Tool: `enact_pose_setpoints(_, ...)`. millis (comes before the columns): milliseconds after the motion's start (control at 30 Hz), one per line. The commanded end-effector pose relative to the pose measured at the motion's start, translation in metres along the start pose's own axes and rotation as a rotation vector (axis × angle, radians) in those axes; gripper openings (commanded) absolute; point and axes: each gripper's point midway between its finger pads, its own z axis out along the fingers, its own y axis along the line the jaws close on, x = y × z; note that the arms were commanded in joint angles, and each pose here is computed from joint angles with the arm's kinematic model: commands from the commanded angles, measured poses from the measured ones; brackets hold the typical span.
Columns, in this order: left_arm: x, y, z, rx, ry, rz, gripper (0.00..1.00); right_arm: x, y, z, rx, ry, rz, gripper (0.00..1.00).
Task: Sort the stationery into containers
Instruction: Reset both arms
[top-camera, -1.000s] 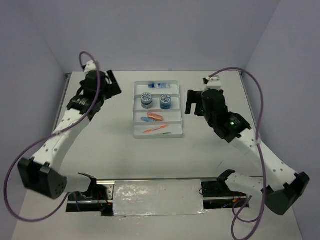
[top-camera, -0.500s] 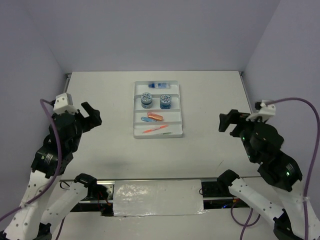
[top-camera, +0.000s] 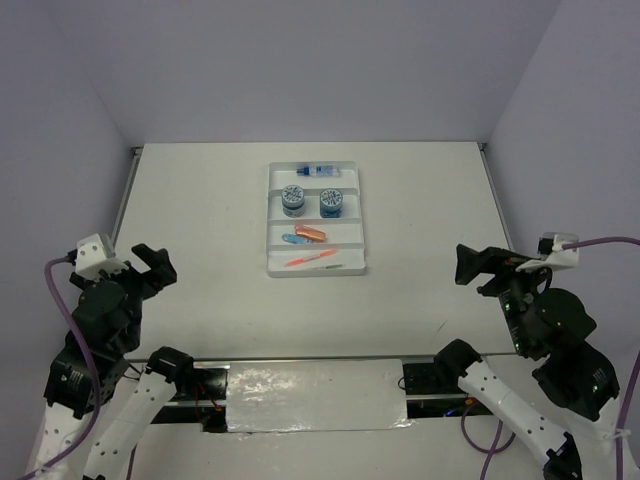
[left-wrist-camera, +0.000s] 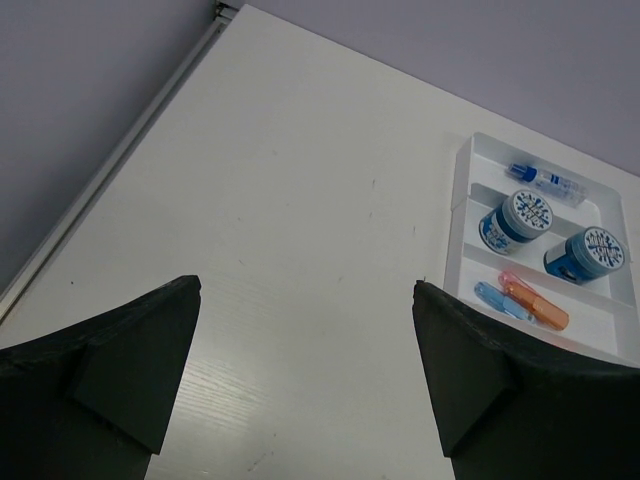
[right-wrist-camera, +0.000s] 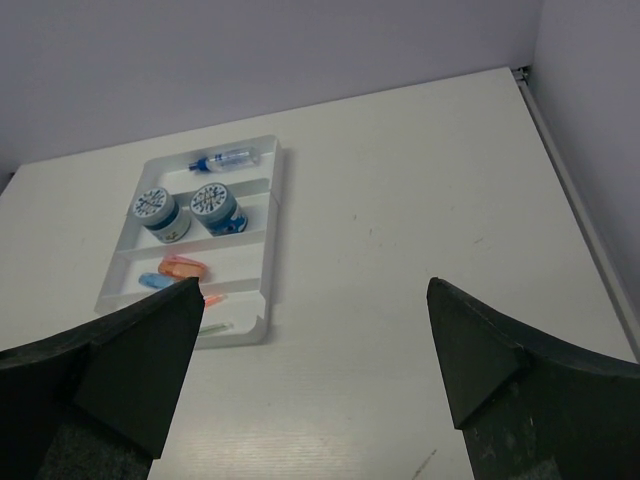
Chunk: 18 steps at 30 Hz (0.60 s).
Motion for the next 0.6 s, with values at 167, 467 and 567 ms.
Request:
enact_pose_setpoints(167,-0.009,0.008,-0.005,-0.012,-0.079,-0.041,0.99,0.007,0.004,0.013,0.027,0.025,-0.03,1.0)
enact_pose_setpoints(467,-0.001,0.001,0.001,0.009,-0.039,-0.011,0.99,0.01,0.001,0.014,0.04,0.024,-0.021,1.0)
enact_pose_setpoints(567,-0.001,0.0,0.001,0.012,-0.041,-0.013,0.99,0.011,0.001,0.015,0.043,0.028,-0.021,1.0)
